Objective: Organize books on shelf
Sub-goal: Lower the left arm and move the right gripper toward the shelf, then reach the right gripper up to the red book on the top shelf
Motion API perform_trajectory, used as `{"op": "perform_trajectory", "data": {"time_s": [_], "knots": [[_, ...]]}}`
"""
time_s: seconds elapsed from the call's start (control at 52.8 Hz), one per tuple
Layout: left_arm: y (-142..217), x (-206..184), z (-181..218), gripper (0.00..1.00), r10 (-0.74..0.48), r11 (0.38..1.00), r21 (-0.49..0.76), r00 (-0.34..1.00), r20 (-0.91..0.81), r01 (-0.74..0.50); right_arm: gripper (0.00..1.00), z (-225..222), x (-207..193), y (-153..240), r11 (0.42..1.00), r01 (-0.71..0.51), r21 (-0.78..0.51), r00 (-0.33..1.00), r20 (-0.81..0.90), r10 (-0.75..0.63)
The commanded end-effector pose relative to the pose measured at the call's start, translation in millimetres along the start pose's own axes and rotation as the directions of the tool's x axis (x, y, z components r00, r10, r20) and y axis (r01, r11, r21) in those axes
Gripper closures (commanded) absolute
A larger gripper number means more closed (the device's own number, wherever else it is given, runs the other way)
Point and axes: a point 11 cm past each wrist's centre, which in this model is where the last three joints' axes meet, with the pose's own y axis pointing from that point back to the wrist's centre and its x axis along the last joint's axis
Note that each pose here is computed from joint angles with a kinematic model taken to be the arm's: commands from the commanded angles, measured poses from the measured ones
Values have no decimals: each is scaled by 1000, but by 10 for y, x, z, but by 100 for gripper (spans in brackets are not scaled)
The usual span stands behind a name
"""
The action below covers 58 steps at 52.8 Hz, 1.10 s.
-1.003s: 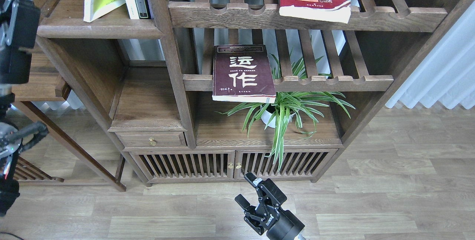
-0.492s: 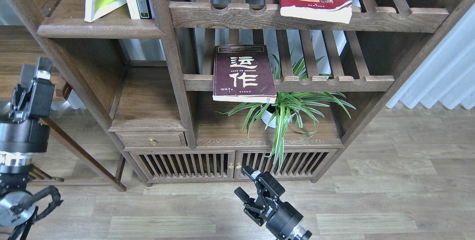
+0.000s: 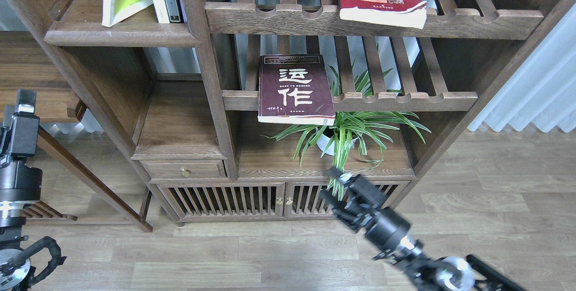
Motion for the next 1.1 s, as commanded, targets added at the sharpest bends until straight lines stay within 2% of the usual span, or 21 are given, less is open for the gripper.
{"op": "perform_trajectory", "data": {"time_s": [0.0, 0.095, 0.284, 0.398, 0.435, 0.587, 0.682, 0.814, 1.079], "knots": [[-10, 4, 4, 0, -1, 1000, 1, 1000, 3, 1, 0, -90, -70, -52, 999, 24, 26, 1000, -8, -24], [-16, 28, 67, 0, 4, 1000, -13, 1000, 12, -3, 0, -344, -197, -15, 997, 40, 72, 998, -57, -36], [-38, 35, 104, 0, 4, 1000, -24, 1000, 15, -3, 0, -511, -478, 126, 999, 32, 20, 986, -162, -28], [-35, 38, 98, 0, 5, 1000, -22, 1000, 15, -4, 0, -613, -745, 85, 995, 94, 25, 975, -205, -87], [-71, 17, 96, 0, -4, 1000, -24, 1000, 13, 4, 0, -560, -1003, 1, 985, 170, -3, 961, -222, -166], [-142, 14, 140, 0, -10, 999, -39, 1000, 19, 11, 0, -340, -1288, -197, 960, 272, -68, 937, -207, -280], [-166, 28, 185, 0, -8, 999, -54, 1000, 23, 9, 0, -230, -1419, -532, 952, 303, -51, 941, -142, -307], [-177, 36, 224, 0, -6, 998, -64, 1000, 27, 8, 0, -99, -1503, -805, 943, 333, -7, 940, -69, -333], [-197, 45, 236, 0, -5, 998, -69, 1000, 29, 7, 0, 327, -1423, -1188, 954, 300, 3, 954, -3, -300]]}}
